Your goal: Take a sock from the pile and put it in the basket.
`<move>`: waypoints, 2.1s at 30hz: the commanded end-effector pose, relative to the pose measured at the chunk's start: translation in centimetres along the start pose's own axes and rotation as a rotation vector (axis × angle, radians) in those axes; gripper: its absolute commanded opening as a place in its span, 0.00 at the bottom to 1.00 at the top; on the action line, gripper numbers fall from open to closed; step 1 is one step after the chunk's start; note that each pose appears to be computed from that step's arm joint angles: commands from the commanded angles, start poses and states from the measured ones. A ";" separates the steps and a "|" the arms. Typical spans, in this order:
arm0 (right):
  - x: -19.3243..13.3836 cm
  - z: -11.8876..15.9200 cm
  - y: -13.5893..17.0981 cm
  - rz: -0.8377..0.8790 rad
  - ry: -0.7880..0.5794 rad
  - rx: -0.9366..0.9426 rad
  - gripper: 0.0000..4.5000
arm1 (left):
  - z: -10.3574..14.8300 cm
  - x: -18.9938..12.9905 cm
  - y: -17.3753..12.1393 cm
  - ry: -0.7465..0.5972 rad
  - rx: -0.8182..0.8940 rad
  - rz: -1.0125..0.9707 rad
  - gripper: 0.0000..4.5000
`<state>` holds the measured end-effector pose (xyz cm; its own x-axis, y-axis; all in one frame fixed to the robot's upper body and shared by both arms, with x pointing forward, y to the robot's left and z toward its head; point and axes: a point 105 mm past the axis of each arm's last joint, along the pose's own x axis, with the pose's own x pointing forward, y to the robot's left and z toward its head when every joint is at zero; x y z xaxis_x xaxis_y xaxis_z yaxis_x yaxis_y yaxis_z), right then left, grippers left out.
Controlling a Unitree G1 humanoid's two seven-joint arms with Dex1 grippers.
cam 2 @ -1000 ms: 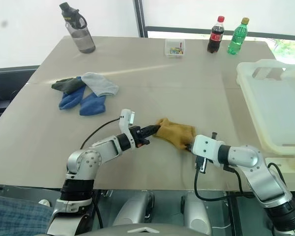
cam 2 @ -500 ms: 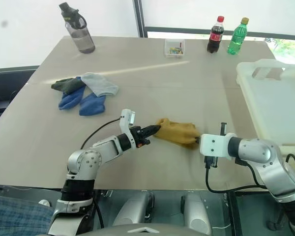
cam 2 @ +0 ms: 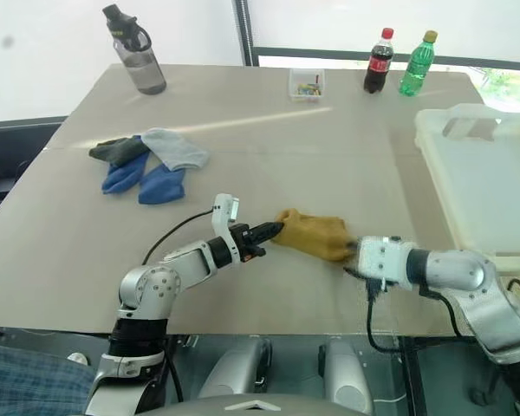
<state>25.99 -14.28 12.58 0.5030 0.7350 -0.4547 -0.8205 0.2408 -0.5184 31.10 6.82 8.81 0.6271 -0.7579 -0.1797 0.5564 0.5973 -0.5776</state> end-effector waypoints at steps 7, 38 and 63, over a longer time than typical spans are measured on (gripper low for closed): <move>2.4 0.7 -1.5 -0.114 -0.061 0.067 0.50 | 0.3 -0.1 -0.7 -0.020 0.017 -0.024 0.00; 4.3 -2.6 0.4 -0.083 0.071 0.105 0.51 | -0.4 -1.4 1.6 0.074 -0.131 -0.048 0.51; 4.7 -1.9 0.5 -0.094 0.047 0.101 0.51 | 4.7 0.0 -5.7 -0.082 -0.283 -0.509 0.51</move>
<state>28.95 -12.48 9.32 0.6134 0.6643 -0.4271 -0.7715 0.3884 -0.5039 31.07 5.05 13.50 0.4128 -0.9001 0.1393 0.5703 0.1362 -0.8101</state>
